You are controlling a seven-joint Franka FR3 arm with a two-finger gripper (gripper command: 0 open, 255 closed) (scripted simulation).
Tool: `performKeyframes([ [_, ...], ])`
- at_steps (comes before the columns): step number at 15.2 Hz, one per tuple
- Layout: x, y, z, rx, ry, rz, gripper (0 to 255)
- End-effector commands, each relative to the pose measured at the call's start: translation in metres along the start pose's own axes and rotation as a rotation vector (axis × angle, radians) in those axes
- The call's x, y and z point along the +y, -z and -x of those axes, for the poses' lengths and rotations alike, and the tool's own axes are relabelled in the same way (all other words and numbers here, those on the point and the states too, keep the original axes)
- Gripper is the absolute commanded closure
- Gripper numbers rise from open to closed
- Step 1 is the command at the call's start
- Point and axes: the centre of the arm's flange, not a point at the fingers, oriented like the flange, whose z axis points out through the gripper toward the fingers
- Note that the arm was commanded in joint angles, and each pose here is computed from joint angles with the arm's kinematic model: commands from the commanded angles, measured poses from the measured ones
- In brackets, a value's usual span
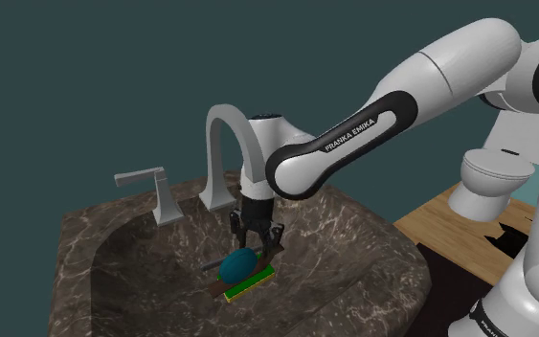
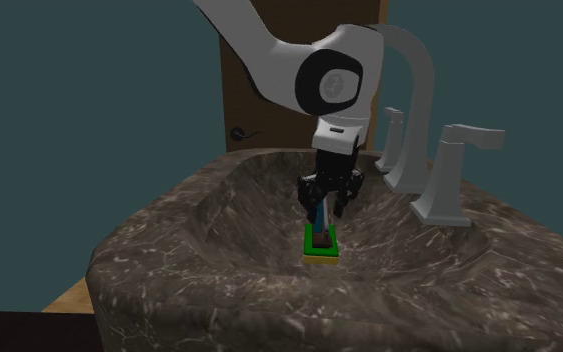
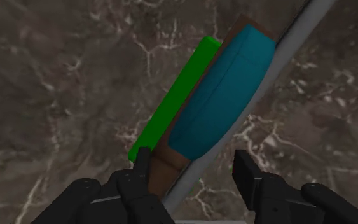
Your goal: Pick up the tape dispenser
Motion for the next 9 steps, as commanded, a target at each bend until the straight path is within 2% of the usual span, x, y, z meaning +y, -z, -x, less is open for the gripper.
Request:
performKeyframes([
  [1,0.004,-0.0111,-0.0006,-0.004,-0.001,0.015,255],
  [9,-0.0007,-0.0059,-0.0011,-0.004,-0.001,0.015,255],
])
